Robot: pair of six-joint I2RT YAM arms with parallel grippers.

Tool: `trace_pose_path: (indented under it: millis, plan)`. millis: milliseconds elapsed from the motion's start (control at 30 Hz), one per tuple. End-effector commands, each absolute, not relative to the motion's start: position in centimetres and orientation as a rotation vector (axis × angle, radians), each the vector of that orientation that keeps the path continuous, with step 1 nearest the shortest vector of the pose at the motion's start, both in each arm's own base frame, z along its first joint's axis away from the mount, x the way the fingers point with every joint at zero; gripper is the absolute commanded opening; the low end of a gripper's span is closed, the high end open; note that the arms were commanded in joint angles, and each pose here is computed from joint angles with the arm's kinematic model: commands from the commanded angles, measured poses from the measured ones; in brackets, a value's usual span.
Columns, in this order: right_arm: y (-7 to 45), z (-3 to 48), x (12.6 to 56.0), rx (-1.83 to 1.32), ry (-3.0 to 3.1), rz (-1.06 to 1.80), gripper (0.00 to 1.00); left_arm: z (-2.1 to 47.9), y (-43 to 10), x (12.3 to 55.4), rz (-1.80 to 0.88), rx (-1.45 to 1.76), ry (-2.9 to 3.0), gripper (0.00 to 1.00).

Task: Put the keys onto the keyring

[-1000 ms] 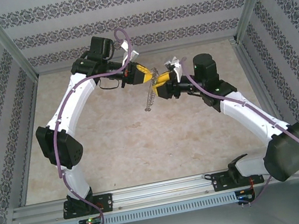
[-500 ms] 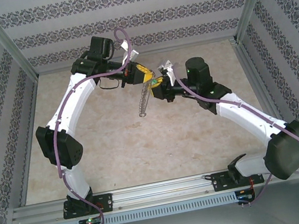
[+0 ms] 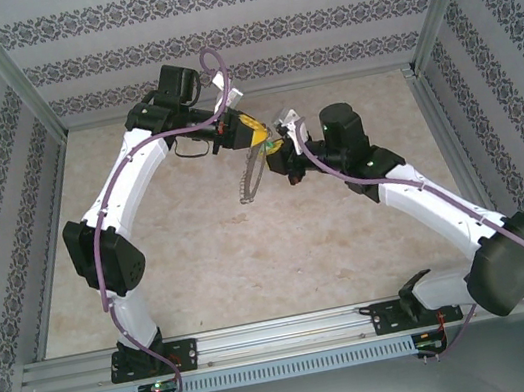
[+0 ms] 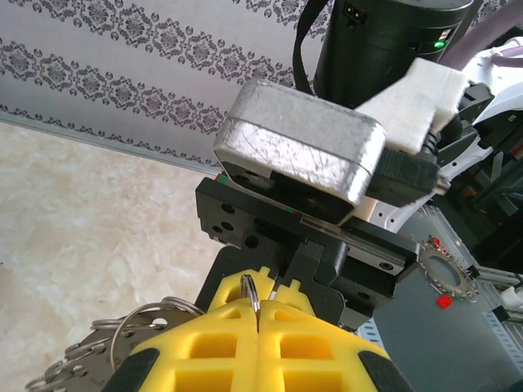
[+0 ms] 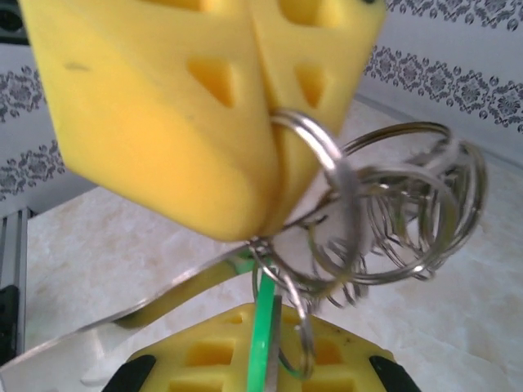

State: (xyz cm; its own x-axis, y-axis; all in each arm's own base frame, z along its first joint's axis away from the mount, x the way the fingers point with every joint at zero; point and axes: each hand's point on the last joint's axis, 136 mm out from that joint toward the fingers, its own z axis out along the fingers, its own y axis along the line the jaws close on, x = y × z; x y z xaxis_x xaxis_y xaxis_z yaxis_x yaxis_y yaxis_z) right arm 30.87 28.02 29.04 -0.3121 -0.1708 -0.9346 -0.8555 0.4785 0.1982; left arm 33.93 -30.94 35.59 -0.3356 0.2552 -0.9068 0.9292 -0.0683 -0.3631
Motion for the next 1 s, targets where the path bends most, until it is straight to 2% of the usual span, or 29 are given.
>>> trace_pose_path:
  millis: [0,67,100,167,533,800,967]
  plan:
    - [30.2,28.4,27.9,-1.059,1.763,0.970,0.09,38.0,-31.2,33.0,-1.412,1.326,1.488,0.00]
    - [30.0,28.1,27.9,-1.067,1.781,0.955,0.32,38.0,-31.1,33.1,-1.411,1.325,1.489,0.00]
    - [29.8,28.1,28.0,-1.064,1.788,0.940,0.40,38.0,-31.1,33.0,-1.411,1.325,1.489,0.00]
    - [29.0,28.3,28.0,-1.050,1.794,0.933,0.45,38.0,-31.1,33.0,-1.411,1.325,1.491,0.00]
    - [21.5,34.0,30.3,-0.714,1.678,0.981,0.46,38.0,-31.1,32.8,-1.411,1.330,1.487,0.00]
    - [21.1,35.3,33.8,-0.550,1.681,0.972,0.39,37.9,-31.0,32.8,-1.412,1.331,1.485,0.00]
    - [21.9,35.1,35.2,-0.518,1.697,0.983,0.39,37.9,-31.0,32.8,-1.413,1.329,1.488,0.00]
